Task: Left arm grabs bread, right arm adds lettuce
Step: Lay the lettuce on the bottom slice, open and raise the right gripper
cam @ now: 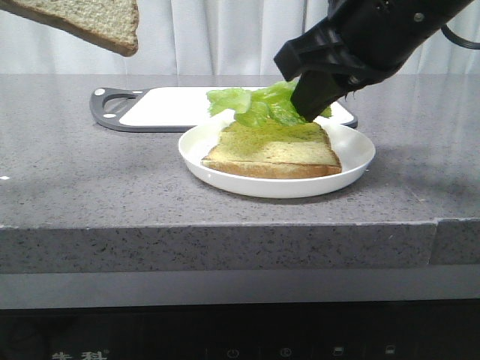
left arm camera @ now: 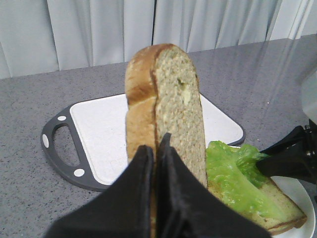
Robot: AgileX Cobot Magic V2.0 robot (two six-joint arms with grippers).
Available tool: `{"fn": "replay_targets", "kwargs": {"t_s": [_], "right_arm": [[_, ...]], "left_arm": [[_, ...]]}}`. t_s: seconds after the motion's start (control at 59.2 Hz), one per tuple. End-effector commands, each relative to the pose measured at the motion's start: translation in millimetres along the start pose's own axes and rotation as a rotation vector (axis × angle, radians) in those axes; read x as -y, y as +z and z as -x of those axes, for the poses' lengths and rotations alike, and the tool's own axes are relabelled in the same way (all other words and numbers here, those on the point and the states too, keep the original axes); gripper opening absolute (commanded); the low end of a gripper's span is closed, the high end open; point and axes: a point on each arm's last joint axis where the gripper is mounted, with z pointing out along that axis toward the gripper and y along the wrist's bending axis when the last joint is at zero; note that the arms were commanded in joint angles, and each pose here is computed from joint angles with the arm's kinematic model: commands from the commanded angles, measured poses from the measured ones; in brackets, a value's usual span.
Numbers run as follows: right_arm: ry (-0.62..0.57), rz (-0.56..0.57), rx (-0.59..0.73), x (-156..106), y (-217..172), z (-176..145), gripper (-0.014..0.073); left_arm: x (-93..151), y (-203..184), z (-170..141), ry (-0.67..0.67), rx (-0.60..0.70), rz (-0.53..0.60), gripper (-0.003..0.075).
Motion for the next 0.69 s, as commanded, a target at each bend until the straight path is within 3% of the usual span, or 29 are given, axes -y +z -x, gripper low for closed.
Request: {"fn": "replay_targets", "kwargs": {"t_s": [0.0,0.422,0.675], "right_arm": [[-0.005,-0.030,0.115,4,-13,18,0.0213],[0.009,-0.032,0.086,8,-15,15,0.0491],[0.000,-0.037,0.181,6,-53,28,0.0517]], "left_arm": [[0,-6,19,-0.015,0.131,0.008,-0.0020],[0,-6,19,-0.019,0.131,0.008,-0.0020],[0,-6,19,-0.023,0.131,0.007,-0.0020]]}}
